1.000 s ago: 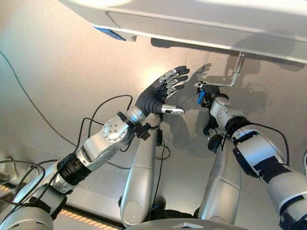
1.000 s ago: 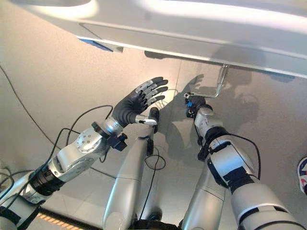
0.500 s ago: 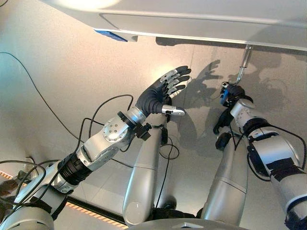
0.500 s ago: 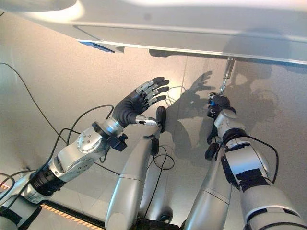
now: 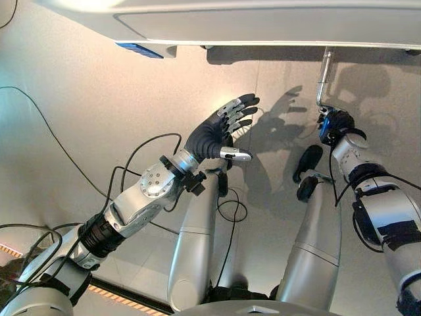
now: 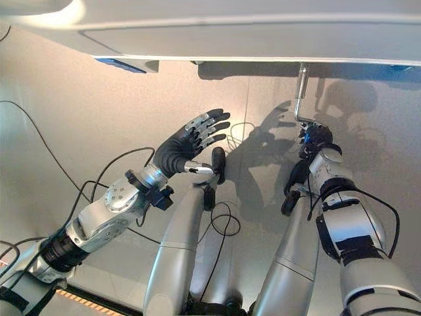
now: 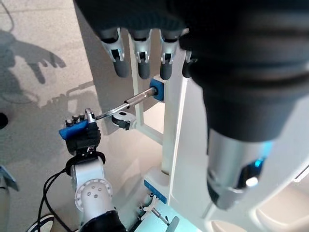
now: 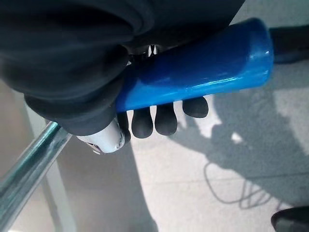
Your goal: Raise the hospital bed
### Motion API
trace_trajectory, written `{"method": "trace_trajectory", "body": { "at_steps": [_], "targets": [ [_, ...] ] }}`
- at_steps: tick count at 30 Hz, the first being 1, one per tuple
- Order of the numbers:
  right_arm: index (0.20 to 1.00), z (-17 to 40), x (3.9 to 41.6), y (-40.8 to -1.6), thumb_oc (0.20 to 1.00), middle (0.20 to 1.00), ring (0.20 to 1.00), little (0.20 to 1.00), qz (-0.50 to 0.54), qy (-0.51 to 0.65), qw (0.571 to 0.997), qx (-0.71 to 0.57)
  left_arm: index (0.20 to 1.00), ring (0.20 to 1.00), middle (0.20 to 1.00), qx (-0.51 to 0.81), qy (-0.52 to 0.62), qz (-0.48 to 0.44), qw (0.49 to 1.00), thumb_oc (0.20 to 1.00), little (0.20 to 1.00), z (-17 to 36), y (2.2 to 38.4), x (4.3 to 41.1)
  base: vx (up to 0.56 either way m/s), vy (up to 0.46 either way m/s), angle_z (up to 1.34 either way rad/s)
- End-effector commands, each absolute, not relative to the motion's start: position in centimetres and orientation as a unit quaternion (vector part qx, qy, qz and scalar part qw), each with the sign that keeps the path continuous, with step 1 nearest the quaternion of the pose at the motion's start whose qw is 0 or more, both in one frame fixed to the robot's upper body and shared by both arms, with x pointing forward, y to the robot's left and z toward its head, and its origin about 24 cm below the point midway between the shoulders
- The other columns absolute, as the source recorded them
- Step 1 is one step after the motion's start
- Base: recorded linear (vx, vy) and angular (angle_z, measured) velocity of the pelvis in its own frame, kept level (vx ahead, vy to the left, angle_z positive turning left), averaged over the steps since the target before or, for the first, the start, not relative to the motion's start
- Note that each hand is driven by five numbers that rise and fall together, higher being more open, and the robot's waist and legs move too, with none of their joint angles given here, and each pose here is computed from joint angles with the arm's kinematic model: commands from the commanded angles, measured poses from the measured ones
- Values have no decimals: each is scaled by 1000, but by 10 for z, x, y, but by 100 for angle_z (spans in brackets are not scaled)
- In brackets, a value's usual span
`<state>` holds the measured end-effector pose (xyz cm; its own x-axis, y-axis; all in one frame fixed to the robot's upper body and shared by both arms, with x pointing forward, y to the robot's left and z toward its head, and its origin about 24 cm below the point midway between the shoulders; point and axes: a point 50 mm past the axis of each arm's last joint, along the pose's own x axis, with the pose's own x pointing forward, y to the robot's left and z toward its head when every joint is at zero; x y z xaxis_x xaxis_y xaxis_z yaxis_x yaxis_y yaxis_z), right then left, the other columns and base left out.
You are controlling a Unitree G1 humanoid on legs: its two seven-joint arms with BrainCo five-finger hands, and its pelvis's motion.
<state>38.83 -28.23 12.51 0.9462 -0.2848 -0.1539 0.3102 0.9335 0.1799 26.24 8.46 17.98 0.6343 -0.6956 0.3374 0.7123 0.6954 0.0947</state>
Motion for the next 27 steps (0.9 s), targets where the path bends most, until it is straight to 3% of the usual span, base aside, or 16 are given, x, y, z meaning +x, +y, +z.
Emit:
{"method": "trace_trajectory", "body": {
  "at_steps": [1, 6, 11, 16, 27],
  "targets": [
    [200, 91, 317, -386, 200, 200, 200, 200, -353, 110, 923, 105, 1000, 1000, 1000, -64, -250, -378, 889, 1000, 1000, 202, 90, 253, -8, -62, -17],
    [200, 98, 326, -370, 200, 200, 200, 200, -307, 44, 941, 131, 1000, 1000, 1000, -66, -260, -360, 894, 1000, 1000, 205, 98, 253, -14, -32, -7],
    [200, 137, 331, -328, 200, 200, 200, 200, -185, -90, 970, 127, 1000, 1000, 1000, -61, -272, -324, 904, 1000, 1000, 207, 111, 253, -35, -5, -13],
    [200, 174, 311, -302, 200, 200, 200, 200, -108, -202, 965, 125, 1000, 1000, 1000, -41, -280, -302, 910, 1000, 1000, 212, 124, 252, -44, 15, -11],
    [200, 224, 291, -258, 200, 200, 200, 200, 21, -300, 947, 113, 1000, 1000, 1000, -17, -294, -291, 910, 1000, 1000, 218, 132, 249, -19, 16, -1]
  ]
}}
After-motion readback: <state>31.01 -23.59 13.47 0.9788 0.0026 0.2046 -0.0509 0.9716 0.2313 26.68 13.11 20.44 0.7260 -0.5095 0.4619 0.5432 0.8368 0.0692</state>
